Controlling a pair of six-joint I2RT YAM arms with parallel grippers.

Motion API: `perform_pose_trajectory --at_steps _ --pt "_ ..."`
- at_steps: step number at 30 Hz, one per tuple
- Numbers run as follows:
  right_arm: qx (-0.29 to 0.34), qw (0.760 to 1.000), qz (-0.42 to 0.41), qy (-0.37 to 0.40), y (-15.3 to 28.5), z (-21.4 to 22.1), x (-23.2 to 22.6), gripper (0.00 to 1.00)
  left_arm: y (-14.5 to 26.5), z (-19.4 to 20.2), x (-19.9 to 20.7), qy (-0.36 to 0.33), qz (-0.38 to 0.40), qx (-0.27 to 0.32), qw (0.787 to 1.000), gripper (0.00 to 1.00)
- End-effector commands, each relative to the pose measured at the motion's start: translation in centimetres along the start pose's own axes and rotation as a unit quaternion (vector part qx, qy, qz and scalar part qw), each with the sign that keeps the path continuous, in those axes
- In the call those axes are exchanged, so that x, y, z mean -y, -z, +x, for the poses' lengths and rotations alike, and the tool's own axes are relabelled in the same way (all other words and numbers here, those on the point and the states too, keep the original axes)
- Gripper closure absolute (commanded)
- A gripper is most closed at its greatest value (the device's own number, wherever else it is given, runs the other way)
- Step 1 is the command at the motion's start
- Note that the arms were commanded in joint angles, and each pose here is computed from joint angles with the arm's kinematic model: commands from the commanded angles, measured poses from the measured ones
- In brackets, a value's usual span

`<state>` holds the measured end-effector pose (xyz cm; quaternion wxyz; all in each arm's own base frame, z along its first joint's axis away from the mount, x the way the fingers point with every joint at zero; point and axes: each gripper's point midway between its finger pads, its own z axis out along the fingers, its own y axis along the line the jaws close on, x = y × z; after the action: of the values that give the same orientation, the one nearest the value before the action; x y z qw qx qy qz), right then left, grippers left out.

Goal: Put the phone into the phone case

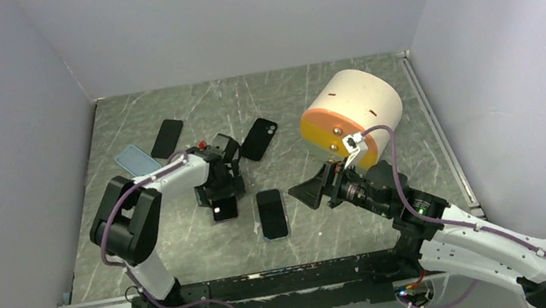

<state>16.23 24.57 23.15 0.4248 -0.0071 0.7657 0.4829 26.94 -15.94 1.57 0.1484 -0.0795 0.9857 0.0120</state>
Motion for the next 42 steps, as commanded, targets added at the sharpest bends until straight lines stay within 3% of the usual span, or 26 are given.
perform_pose_trajectory --at_steps 1,6,17,21,27,35,42 --pt "0.027 0.999 -0.016 -0.007 0.3 -1.7 -1.4 0.02 -1.4 1.0 -0.6 -0.017 -0.042 -0.012 0.999 0.08" --pt "0.028 0.999 -0.014 -0.007 0.4 -1.7 -1.3 0.02 -1.9 1.2 -0.6 -0.023 -0.042 -0.013 0.999 0.11" --pt "0.025 0.999 -0.017 -0.016 0.3 -1.5 -1.4 0.02 -0.5 1.2 -0.7 -0.034 -0.02 0.0 0.999 0.34" --pt "0.02 1.0 -0.018 -0.017 0.0 -1.4 -1.5 0.02 0.2 1.1 -1.2 -0.039 -0.024 0.0 0.999 0.48" --pt "-0.003 1.0 -0.011 -0.001 -1.3 -1.5 -2.3 0.04 1.1 1.2 -2.4 -0.029 -0.018 -0.003 0.999 0.55" --pt "-0.043 0.995 0.006 0.095 -4.9 -2.9 -4.2 0.14 2.4 0.6 -4.5 0.004 0.005 0.006 1.0 0.58" --pt "-0.094 0.976 0.049 0.192 -10.6 -1.8 -2.0 0.34 2.7 0.4 -6.1 0.04 0.031 0.003 0.999 0.58"
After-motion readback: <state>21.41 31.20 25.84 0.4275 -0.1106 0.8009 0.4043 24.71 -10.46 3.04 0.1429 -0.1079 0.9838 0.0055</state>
